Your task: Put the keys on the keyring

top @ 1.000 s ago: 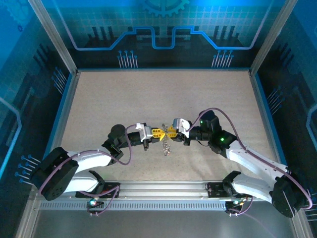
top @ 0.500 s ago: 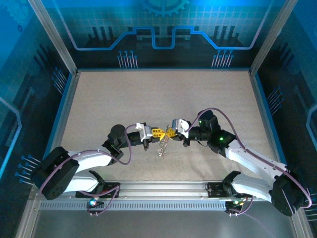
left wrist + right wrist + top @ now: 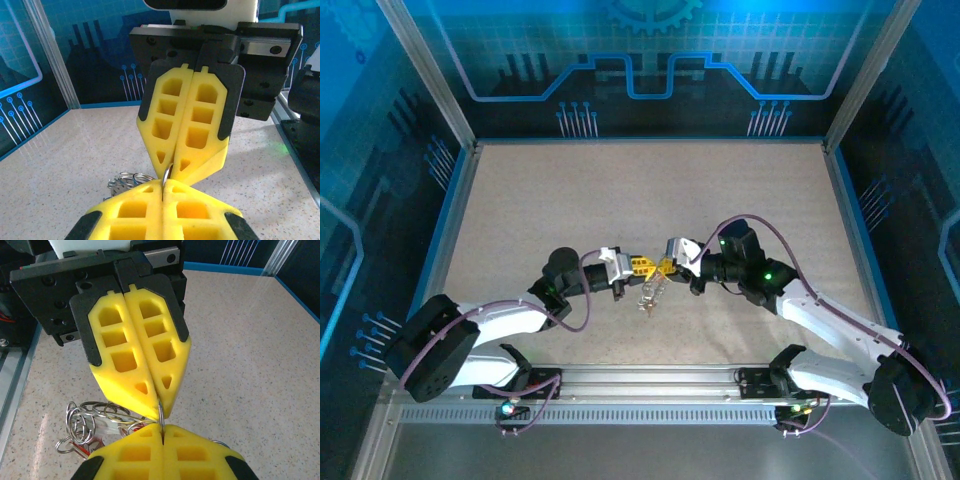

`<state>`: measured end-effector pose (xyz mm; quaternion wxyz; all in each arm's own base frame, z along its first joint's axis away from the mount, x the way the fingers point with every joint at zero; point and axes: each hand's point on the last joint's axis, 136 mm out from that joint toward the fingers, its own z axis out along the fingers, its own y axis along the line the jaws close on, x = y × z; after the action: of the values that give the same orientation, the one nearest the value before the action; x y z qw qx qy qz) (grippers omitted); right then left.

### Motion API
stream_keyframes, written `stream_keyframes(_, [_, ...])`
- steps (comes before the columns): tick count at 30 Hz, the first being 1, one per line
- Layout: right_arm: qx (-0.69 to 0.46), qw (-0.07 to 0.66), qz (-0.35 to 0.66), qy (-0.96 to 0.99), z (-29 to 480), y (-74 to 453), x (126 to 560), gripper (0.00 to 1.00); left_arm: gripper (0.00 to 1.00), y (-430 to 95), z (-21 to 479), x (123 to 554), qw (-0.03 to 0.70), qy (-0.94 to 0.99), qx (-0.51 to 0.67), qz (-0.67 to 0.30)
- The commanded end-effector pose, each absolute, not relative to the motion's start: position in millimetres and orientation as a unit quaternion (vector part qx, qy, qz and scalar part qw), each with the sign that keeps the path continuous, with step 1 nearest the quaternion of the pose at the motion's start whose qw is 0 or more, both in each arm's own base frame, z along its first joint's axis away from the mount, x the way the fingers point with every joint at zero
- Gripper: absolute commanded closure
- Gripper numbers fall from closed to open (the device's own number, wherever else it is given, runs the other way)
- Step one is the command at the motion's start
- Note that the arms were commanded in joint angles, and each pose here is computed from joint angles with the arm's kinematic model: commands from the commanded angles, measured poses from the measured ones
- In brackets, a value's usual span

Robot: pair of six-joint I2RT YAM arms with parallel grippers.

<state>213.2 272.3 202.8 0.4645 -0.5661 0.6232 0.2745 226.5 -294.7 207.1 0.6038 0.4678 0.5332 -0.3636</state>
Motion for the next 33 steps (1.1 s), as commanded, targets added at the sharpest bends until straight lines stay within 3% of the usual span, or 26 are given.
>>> stream_keyframes(1, [-0.573, 0.492, 0.272, 0.596, 230.5, 276.5, 210.7, 1.0, 1.0, -292.7, 208.7, 236.0, 0.616, 0.538, 0.47, -0.333])
stream_keyframes(33, [-0.572, 0.488, 0.274, 0.599, 227.8, 280.5, 215.3, 1.0, 0.99, -295.6, 189.7, 242.0, 0.583, 0.572, 0.483, -0.316])
